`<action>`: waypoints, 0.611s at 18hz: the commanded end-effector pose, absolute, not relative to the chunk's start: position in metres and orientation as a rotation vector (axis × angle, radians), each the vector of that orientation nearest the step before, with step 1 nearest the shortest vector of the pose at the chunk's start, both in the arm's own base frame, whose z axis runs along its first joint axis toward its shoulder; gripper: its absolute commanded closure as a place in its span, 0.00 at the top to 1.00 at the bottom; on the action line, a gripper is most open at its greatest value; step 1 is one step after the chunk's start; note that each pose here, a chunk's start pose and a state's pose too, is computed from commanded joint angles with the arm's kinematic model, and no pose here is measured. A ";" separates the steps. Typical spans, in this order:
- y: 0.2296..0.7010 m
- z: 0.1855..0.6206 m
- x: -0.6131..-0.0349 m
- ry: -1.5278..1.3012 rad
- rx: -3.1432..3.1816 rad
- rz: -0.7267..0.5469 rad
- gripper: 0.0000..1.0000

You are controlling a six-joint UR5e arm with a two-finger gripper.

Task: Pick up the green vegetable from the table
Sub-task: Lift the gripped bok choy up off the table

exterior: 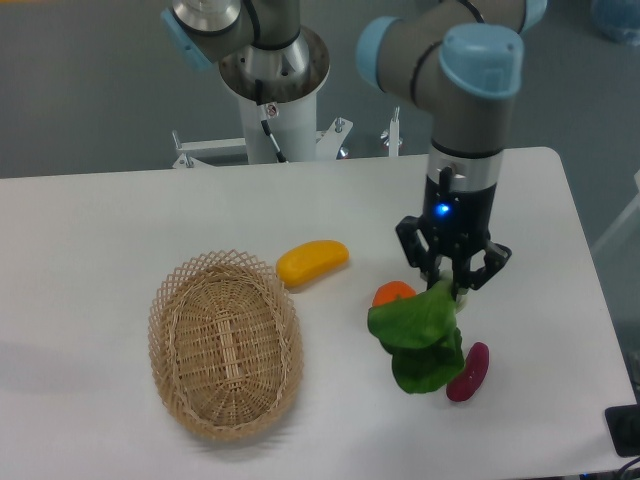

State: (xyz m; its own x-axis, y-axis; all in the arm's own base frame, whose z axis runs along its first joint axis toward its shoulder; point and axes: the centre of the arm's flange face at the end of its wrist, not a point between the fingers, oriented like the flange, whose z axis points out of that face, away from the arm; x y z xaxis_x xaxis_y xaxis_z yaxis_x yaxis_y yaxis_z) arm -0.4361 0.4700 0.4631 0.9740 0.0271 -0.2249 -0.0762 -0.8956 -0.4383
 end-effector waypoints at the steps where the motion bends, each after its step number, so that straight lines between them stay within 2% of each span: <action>1: 0.470 0.463 -0.435 0.036 -2.660 0.308 0.34; 11: 0.454 0.482 -0.446 -0.005 -2.638 0.344 0.33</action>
